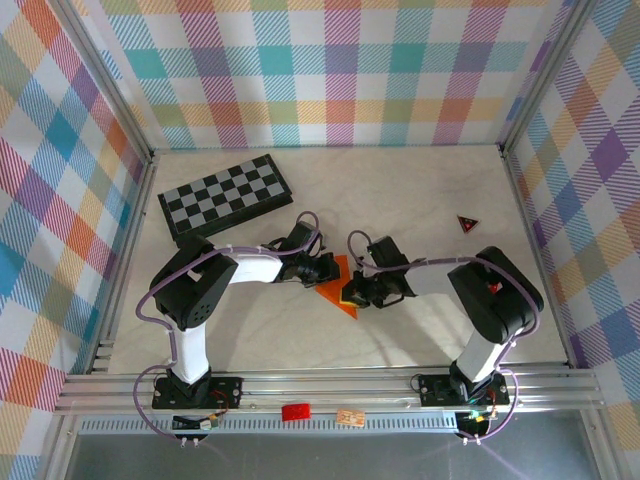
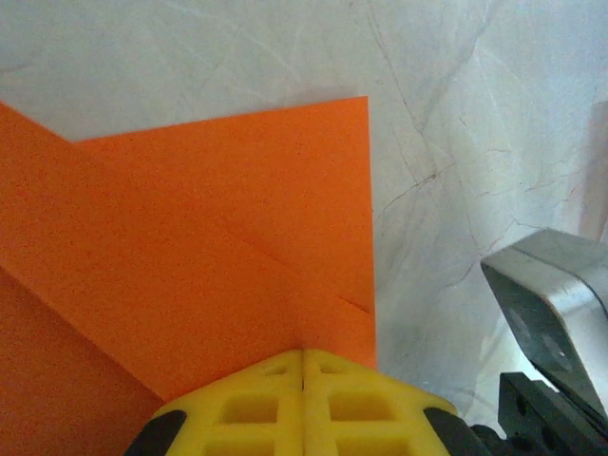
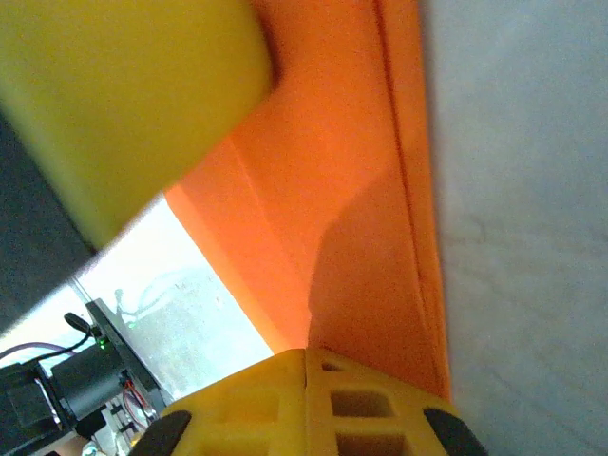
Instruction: Fold a paper plane with a square sheet of paper (pick it up from the middle)
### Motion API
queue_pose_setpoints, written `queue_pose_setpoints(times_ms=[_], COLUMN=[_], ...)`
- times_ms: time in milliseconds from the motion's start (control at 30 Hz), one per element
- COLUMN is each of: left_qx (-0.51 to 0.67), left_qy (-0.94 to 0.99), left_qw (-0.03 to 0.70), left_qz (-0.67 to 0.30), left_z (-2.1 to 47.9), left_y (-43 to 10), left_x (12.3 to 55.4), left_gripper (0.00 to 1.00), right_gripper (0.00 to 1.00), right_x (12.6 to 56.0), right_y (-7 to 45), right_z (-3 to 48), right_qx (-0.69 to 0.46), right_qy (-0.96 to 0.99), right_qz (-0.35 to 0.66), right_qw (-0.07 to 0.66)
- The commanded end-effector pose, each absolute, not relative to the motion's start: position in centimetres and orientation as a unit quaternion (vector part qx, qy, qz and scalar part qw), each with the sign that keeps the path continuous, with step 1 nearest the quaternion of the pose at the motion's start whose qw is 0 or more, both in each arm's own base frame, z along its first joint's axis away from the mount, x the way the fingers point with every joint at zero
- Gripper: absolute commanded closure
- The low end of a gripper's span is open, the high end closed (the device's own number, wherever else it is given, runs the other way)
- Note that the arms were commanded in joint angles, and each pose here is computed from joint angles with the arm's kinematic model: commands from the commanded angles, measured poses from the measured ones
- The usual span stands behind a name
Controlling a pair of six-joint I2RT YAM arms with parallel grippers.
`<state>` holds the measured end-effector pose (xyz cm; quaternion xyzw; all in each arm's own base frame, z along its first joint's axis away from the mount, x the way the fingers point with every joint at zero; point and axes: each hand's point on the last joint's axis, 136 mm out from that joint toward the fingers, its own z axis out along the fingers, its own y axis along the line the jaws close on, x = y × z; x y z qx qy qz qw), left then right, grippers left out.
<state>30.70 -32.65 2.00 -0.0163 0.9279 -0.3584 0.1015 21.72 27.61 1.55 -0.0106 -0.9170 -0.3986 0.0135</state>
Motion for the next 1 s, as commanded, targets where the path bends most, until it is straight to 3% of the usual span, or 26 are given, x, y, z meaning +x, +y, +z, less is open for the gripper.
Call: queue_pose_setpoints(times_ms=[0, 200, 333, 600, 967], left_qx=[-0.042, -0.042, -0.042, -0.047, -0.047], left_qy=[0.957, 0.957, 0.957, 0.955, 0.954], left_qw=[0.063, 0.060, 0.062, 0.065, 0.063], left_qz=[-0.280, -0.280, -0.280, -0.285, -0.289], left_z=[-3.0, -2.9, -2.8, -2.6, -2.7], left_y=[-29.4, -29.4, -29.4, -29.4, -29.6], left_x=[28.8, 28.7, 28.7, 28.6, 28.7], left_gripper=[0.92, 0.92, 0.92, 0.92, 0.92], right_gripper=[0.93, 0.93, 0.93, 0.92, 0.92], right_x=[18.4, 13.8, 13.2, 19.1, 23.8], right_y=[25.7, 22.9, 23.0, 25.5, 27.8], right_z=[0.2, -1.4, -0.4, 5.8, 2.5], right_qx=[-0.018, -0.020, -0.013, -0.005, -0.032], right_qy=[-0.922, -0.923, -0.916, -0.908, -0.915], right_qz=[-0.383, -0.379, -0.395, -0.418, -0.402], right_qw=[0.043, 0.068, 0.069, -0.028, 0.003])
